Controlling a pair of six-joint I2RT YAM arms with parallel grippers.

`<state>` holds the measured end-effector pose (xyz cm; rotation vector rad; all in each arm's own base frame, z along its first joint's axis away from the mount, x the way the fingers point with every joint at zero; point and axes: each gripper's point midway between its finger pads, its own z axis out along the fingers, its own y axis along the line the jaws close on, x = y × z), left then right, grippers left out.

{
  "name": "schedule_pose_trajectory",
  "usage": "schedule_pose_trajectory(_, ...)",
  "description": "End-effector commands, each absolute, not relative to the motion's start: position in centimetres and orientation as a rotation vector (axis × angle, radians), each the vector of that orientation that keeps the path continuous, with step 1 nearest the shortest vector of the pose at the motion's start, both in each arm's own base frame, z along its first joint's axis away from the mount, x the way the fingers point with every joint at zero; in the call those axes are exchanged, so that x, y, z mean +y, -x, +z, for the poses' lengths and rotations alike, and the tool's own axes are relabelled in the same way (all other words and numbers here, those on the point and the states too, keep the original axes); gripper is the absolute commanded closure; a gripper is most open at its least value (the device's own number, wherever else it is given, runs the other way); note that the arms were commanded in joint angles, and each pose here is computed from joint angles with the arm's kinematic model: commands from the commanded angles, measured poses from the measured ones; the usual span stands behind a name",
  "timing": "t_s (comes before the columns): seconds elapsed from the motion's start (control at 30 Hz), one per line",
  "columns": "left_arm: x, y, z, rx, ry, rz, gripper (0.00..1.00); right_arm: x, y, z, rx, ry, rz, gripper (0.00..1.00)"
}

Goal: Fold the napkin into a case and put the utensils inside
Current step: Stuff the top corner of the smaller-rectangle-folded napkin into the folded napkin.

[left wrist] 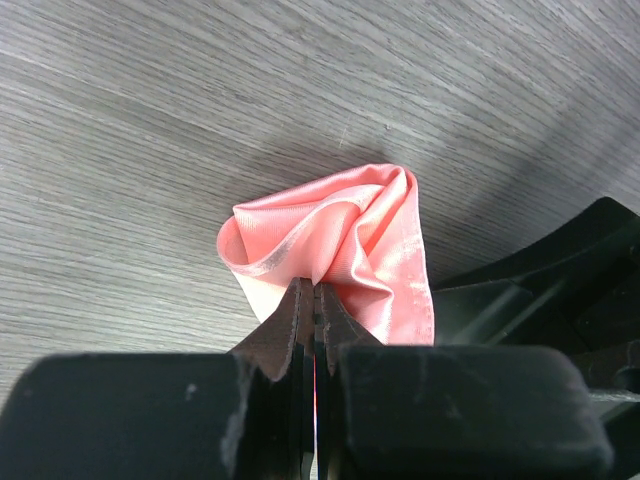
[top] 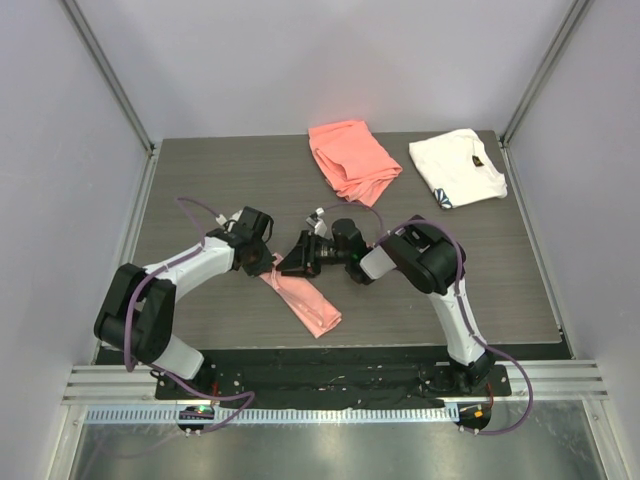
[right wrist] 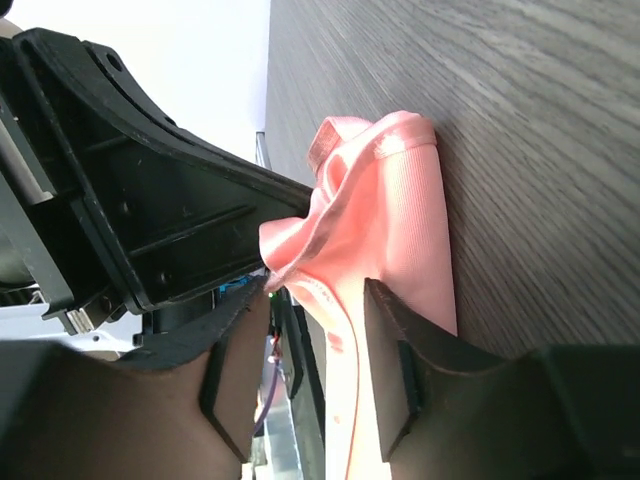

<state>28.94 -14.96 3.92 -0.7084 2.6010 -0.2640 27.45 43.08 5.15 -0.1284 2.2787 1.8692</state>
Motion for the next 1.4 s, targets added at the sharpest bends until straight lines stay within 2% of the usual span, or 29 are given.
schedule_pose_trajectory(0.0,-15.3,-29.8,5.1,2.546,0.721,-0.314,1.0,43.1,-27.9,8.0,2.19,0.226,1.84,0.6)
schedule_pose_trajectory(0.17,-15.4,-29.8,5.4,2.547,0.715,-0.324,1.0,43.6,-28.4,7.0,2.216,0.241,1.813,0.85)
schedule_pose_trajectory(0.27,-15.6,-29.8,5.4,2.55,0.719,-0.337,1.0,44.4,-28.6,6.6,2.231,0.274,1.785,0.97)
schedule_pose_trajectory(0.3,-15.7,-29.9,5.5,2.549,0.716,-0.341,1.0,44.8,-28.8,6.5,2.227,0.279,1.781,0.98)
schedule_pose_trajectory(0.57,-15.9,-29.6,5.6,2.552,0.718,-0.362,1.0,46.3,-29.4,5.6,2.252,0.291,1.776,0.99)
schedule_pose_trajectory(1.17,-16.1,-30.2,8.0,2.455,0.735,-0.406,1.0,46.7,-26.8,1.5,2.403,0.396,1.648,0.99)
schedule_pose_trajectory(1.37,-17.2,-29.4,5.8,2.577,0.74,-0.402,1.0,47.6,-27.0,2.1,2.408,0.543,1.618,0.97)
